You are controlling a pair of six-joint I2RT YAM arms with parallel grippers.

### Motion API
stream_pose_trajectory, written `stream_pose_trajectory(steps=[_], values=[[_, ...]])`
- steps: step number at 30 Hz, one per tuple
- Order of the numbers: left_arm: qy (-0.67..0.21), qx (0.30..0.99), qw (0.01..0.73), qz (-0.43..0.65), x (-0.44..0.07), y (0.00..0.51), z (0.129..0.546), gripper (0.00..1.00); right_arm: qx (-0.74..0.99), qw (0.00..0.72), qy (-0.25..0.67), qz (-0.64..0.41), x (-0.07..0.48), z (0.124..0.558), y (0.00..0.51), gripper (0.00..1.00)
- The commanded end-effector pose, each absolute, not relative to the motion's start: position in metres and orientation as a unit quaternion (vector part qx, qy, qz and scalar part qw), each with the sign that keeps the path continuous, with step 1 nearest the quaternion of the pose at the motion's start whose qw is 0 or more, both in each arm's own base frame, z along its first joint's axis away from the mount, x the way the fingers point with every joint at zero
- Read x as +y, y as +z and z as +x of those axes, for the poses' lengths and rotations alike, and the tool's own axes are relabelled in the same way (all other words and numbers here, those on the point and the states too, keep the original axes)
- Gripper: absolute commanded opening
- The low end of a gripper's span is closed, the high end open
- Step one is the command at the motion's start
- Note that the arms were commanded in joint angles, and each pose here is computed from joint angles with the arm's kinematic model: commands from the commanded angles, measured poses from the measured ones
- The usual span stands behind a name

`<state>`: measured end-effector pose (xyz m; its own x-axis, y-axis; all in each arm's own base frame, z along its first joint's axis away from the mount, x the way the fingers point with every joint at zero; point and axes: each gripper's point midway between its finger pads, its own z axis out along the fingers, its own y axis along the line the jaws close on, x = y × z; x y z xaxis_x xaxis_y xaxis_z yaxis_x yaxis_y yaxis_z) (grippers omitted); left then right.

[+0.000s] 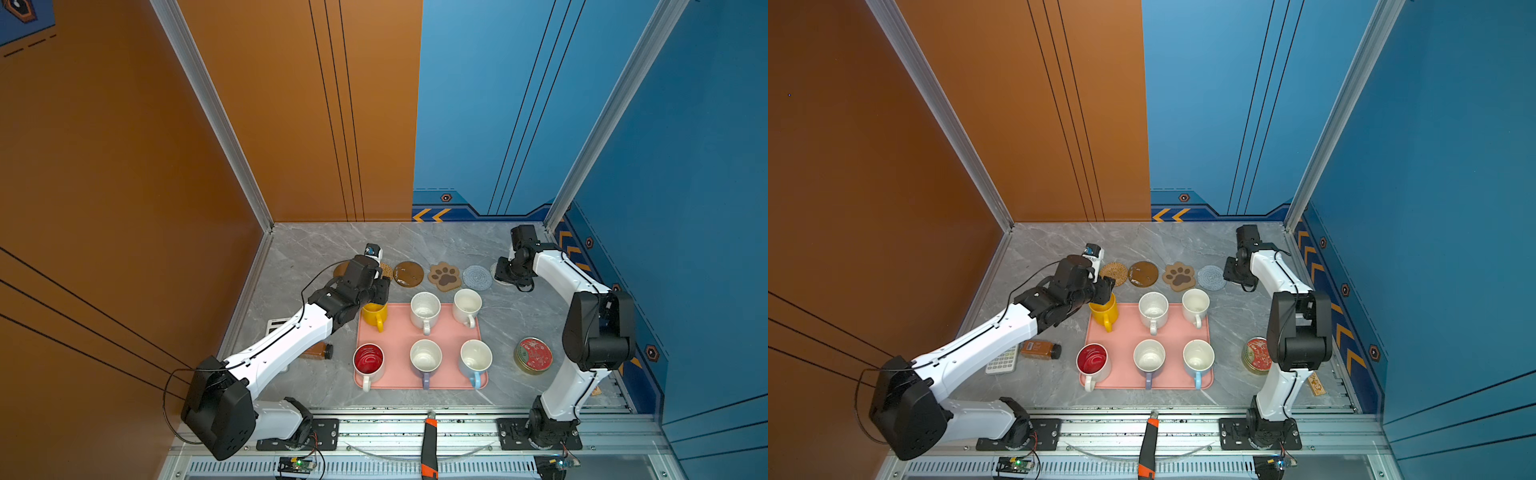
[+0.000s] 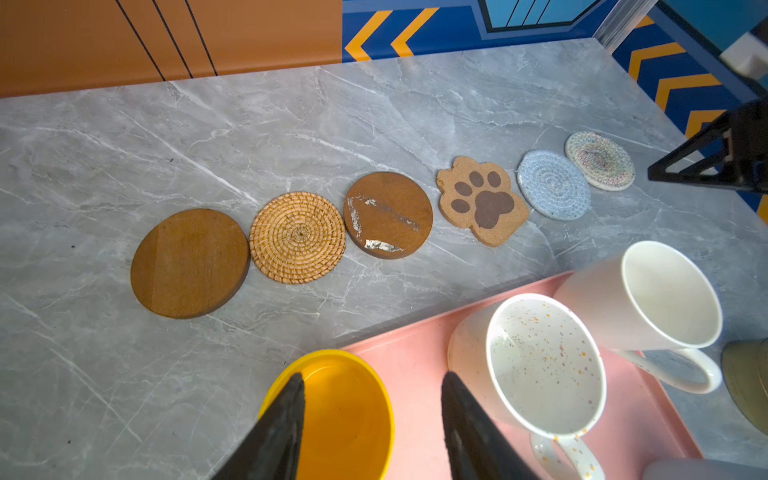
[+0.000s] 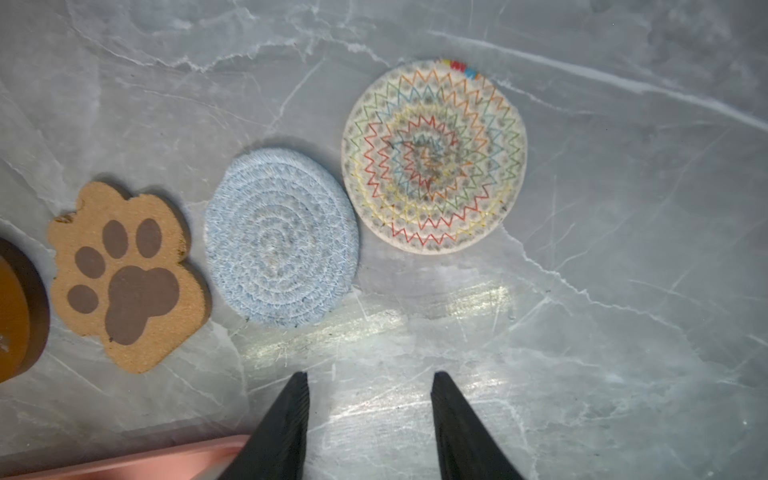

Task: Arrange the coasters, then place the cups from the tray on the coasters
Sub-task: 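Move right gripper past the light blue coaster to the multicolour woven coaster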

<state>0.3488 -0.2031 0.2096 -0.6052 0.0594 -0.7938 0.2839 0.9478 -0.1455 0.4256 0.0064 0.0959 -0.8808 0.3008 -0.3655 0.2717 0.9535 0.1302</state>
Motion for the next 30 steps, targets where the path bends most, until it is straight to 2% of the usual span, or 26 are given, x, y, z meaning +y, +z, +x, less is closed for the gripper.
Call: stream_pose_trajectory(steps=[1, 16, 30], values=[[-0.136, 0.878, 0.45, 0.085, -0.206, 0.226, 0.356, 0.54, 0.96, 0.222, 0.058, 0.161, 0.0, 0.436, 0.104, 0.47], [-0.125, 0.879, 0.453, 0.084, -0.206, 0.228, 0.354, 0.53, 0.956, 0.214, 0.035, 0.197, -0.032, 0.495, 0.067, 0.4], [-0.116, 0.881, 0.45, 0.085, -0.205, 0.225, 0.353, 0.53, 0.963, 0.17, 0.002, 0.21, -0.047, 0.496, 0.023, 0.4]])
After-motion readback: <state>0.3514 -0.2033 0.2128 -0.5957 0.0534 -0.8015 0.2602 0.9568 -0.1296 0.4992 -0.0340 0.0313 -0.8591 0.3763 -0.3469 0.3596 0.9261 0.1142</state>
